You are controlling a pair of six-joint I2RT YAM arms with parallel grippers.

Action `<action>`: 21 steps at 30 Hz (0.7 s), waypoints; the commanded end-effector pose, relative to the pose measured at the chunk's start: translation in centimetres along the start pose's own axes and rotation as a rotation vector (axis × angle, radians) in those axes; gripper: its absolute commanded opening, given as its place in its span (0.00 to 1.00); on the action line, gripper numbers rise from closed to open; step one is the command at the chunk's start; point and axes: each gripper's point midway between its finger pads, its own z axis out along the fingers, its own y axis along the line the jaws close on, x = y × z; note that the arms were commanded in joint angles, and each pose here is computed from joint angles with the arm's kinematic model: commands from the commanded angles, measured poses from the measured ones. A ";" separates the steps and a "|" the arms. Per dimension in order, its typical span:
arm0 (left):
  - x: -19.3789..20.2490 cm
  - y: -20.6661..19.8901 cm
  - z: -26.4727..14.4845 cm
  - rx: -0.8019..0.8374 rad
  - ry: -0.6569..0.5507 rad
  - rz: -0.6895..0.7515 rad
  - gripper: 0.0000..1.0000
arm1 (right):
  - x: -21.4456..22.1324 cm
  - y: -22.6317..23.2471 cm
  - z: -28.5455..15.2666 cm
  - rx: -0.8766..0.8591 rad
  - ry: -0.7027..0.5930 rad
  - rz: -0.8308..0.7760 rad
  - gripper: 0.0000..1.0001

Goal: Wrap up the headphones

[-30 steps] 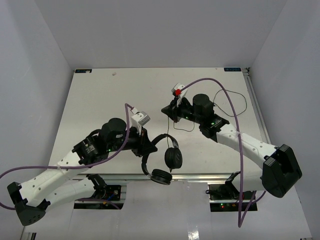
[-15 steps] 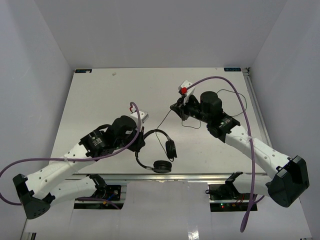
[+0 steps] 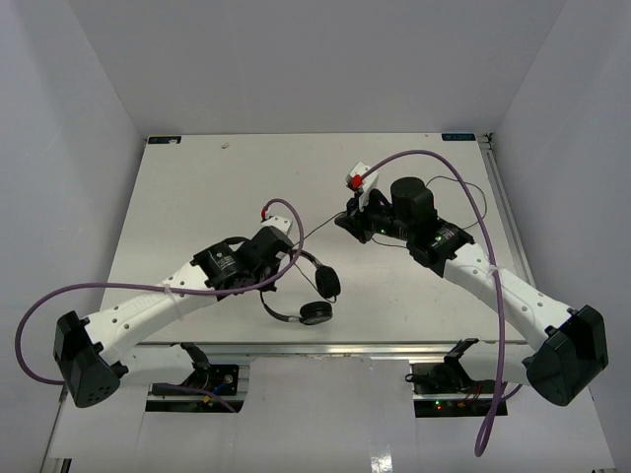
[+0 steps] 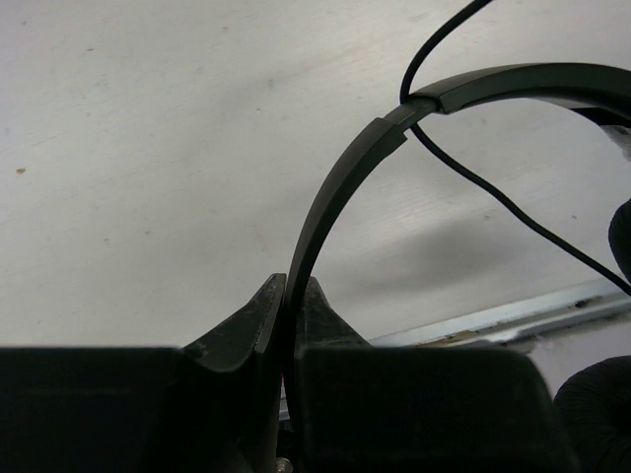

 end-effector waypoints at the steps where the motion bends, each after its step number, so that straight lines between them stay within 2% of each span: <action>1: -1.4 2.2 -0.6 -0.141 -0.046 -0.052 0.00 | -2.3 1.0 -1.7 -0.028 -0.067 -0.024 0.08; 10: -1.5 2.1 -0.1 -0.154 -0.042 -0.040 0.00 | -1.7 1.3 -2.1 -0.026 -0.057 0.003 0.08; 21: -0.7 -1.0 -0.2 0.069 -0.038 0.048 0.00 | -0.8 -1.8 0.3 0.090 0.000 0.017 0.08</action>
